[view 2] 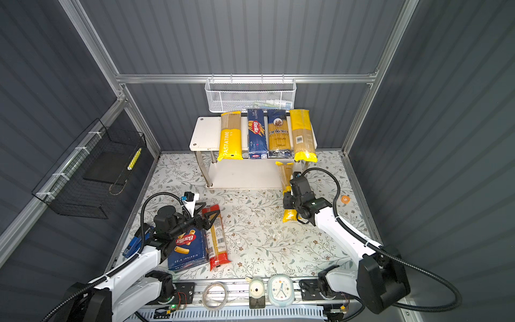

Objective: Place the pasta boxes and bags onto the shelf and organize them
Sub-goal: 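Carry the upright Pastatime bag with the right gripper toward the lower shelf, then lower the Pastatime bag onto the lower shelf board with the right gripper, then open the right gripper, release the bag, and withdraw from the shelf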

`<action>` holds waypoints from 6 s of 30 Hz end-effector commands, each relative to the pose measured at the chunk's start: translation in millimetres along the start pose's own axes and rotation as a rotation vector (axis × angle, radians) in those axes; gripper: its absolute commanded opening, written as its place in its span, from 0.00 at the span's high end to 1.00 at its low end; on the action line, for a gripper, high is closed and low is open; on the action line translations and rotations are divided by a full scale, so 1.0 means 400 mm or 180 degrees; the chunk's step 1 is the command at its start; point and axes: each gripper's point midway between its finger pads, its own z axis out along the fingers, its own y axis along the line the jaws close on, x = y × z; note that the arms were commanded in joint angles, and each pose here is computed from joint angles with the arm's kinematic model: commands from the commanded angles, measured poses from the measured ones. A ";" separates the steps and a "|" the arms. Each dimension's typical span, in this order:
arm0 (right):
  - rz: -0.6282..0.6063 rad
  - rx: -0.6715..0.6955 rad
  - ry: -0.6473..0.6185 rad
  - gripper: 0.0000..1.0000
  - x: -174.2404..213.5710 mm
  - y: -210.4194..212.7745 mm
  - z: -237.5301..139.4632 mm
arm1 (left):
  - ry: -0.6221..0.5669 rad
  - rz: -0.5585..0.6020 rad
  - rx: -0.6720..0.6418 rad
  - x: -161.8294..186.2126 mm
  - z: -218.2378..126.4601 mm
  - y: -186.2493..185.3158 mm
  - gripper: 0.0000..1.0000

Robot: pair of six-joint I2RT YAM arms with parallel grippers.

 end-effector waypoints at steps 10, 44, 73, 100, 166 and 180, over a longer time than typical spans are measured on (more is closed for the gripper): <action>0.0031 -0.0153 -0.0739 0.86 -0.212 0.037 -0.013 | -0.0074 0.0065 -0.0047 -0.017 -0.002 0.001 0.01; 0.0105 0.0016 -0.0610 0.81 -0.249 0.010 0.143 | -0.0102 0.0086 -0.0286 -0.014 -0.016 0.027 0.00; 0.0442 0.0132 -0.0393 0.43 -0.148 -0.046 0.180 | -0.0133 0.0145 -0.0345 -0.024 -0.028 0.028 0.00; 0.0881 -0.0810 -0.0081 0.40 0.161 0.020 -0.088 | -0.0160 0.0146 -0.0482 -0.028 -0.038 0.042 0.00; 0.0777 -0.0945 -0.0242 0.33 0.005 0.082 0.097 | -0.0110 0.0097 -0.0931 -0.025 -0.056 0.098 0.00; 0.0269 -0.1193 0.0075 0.24 0.133 0.080 -0.105 | -0.0343 0.0067 -0.1381 -0.056 -0.127 0.127 0.00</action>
